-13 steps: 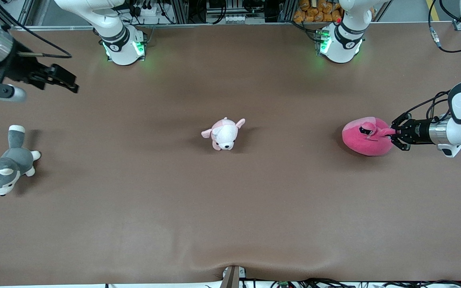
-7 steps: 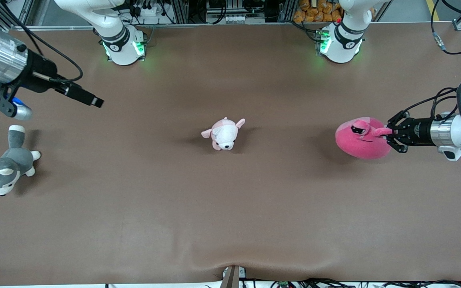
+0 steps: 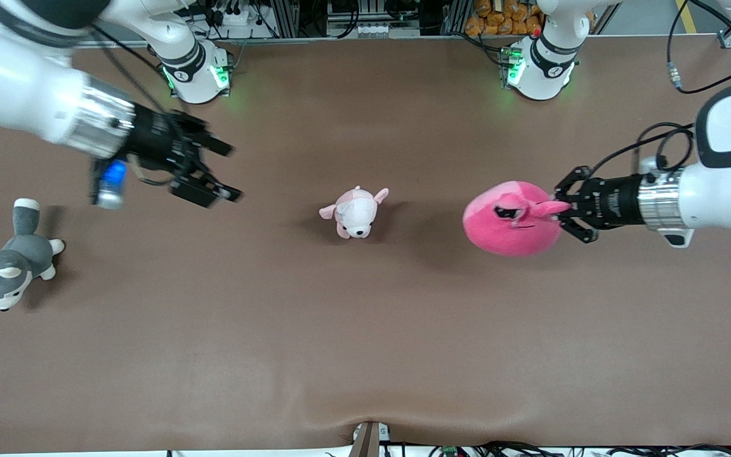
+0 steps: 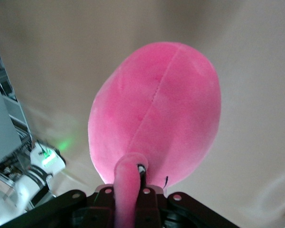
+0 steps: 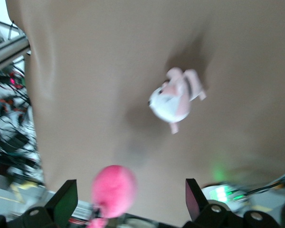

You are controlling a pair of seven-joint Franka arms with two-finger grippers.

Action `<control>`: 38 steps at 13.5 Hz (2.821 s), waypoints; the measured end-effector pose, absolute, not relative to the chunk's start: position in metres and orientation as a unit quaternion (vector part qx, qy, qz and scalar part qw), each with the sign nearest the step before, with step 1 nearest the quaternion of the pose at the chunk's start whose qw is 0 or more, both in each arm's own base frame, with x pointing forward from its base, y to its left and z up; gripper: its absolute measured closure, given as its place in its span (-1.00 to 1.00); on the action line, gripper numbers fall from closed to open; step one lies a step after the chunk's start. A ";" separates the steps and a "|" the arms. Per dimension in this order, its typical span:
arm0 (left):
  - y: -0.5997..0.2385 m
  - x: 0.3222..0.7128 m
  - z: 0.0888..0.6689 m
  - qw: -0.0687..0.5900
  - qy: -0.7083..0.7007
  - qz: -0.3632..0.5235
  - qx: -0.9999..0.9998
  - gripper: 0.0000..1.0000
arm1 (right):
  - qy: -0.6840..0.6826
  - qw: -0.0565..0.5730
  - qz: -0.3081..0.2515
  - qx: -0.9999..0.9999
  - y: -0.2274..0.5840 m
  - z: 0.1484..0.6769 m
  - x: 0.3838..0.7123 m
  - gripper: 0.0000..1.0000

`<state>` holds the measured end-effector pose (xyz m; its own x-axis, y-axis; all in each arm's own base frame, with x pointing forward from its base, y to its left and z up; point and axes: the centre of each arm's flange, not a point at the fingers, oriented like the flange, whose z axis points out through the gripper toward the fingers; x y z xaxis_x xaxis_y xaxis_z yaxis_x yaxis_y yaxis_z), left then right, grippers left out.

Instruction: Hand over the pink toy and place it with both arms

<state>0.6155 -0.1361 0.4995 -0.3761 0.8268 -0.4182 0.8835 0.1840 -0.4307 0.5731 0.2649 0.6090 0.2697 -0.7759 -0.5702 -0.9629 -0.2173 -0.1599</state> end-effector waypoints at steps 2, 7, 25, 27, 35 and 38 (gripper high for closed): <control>-0.178 0.618 0.509 0.052 0.779 -0.325 0.533 0.79 | 0.613 0.263 0.190 -0.721 0.318 0.599 0.572 -1.00; -0.297 0.605 0.513 0.089 0.802 -0.315 0.499 0.79 | 0.694 0.227 0.165 -0.663 0.392 0.569 0.573 -1.00; -0.373 0.585 0.502 0.089 0.816 -0.323 0.471 0.79 | 0.691 0.170 0.007 -0.703 0.462 0.526 0.555 0.53; -0.372 0.586 0.502 0.089 0.816 -0.323 0.471 0.79 | 0.691 0.170 0.007 -0.703 0.462 0.526 0.555 0.69; -0.335 0.610 0.513 0.102 0.832 -0.361 0.408 -0.15 | 0.696 0.169 0.003 -0.697 0.453 0.530 0.562 0.79; -0.315 0.618 0.540 0.148 0.815 -0.274 0.489 -0.81 | 0.709 0.144 0.001 -0.690 0.429 0.538 0.568 0.79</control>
<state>0.6183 -0.3152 0.5401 -0.4775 0.7166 -0.5084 0.8782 0.3711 -0.3018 0.5685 0.4287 0.5379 -0.0067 -0.9787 -0.2054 -0.9792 0.0481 -0.1972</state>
